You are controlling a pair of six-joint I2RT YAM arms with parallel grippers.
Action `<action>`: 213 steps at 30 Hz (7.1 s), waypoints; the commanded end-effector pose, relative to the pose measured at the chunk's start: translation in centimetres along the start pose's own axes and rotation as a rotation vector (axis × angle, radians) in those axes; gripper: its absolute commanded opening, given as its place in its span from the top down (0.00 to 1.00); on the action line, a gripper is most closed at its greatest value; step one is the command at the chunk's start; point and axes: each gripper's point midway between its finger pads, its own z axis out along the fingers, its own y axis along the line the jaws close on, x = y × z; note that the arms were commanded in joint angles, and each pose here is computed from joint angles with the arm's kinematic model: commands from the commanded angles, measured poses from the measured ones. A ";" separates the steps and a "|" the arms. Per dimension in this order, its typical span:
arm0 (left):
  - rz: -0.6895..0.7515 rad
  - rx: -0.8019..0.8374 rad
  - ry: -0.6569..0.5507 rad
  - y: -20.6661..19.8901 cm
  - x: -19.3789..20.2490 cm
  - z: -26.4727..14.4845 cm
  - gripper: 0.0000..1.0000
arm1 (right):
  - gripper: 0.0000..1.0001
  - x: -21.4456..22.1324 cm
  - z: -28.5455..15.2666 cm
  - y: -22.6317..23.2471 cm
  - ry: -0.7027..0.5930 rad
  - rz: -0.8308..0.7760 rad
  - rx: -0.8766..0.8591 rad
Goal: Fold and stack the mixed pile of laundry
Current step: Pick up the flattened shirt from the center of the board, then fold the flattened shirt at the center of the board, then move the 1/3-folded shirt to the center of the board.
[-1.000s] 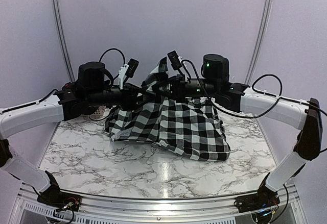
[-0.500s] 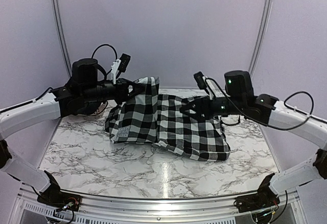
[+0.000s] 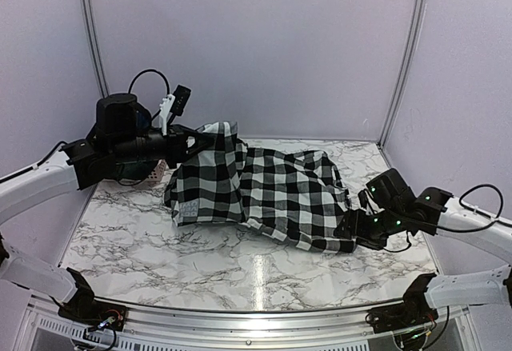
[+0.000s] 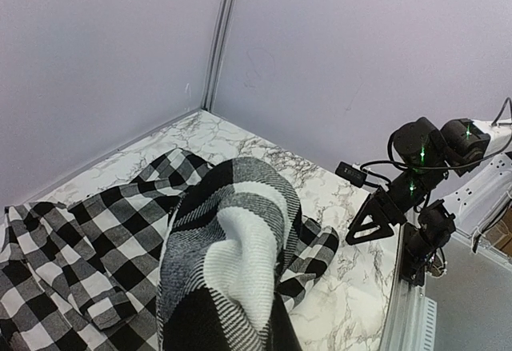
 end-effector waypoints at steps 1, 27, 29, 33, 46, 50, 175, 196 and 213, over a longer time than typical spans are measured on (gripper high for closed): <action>0.014 -0.022 0.009 0.2 0.3 -0.6 1.00 | 0.19 -1.4 0.3 -2.9 -0.055 0.172 0.094; -0.015 0.119 0.178 -6.3 4.5 -5.7 1.00 | 1.00 -2.9 -1.3 -1.4 -0.090 0.200 -0.128; -0.024 0.146 0.208 -8.3 4.9 -6.4 1.00 | 1.00 -2.1 -1.5 -1.8 -0.064 0.198 -0.119; -0.067 0.139 0.272 -9.5 6.8 -7.3 1.00 | 0.80 -0.3 -0.4 -2.8 -0.006 0.190 -0.097; -0.033 0.157 0.537 -10.2 16.6 -4.7 1.00 | 0.67 -0.2 6.3 -5.3 0.083 0.221 -0.005; 0.042 0.196 0.597 -11.1 17.8 -3.5 1.00 | 0.98 -3.1 6.3 -6.3 0.026 0.263 -0.010; -0.240 -0.592 0.345 15.6 12.1 2.8 0.01 | 1.00 -17.0 11.0 -5.9 0.077 0.054 -0.091; -0.841 -0.704 0.683 13.6 31.0 -5.3 0.12 | 1.00 -2.7 9.1 -7.1 0.306 0.121 -0.095; -0.375 -0.782 0.446 15.6 15.2 -7.3 0.01 | 0.33 -15.3 -0.2 -0.2 -0.107 -0.138 -0.174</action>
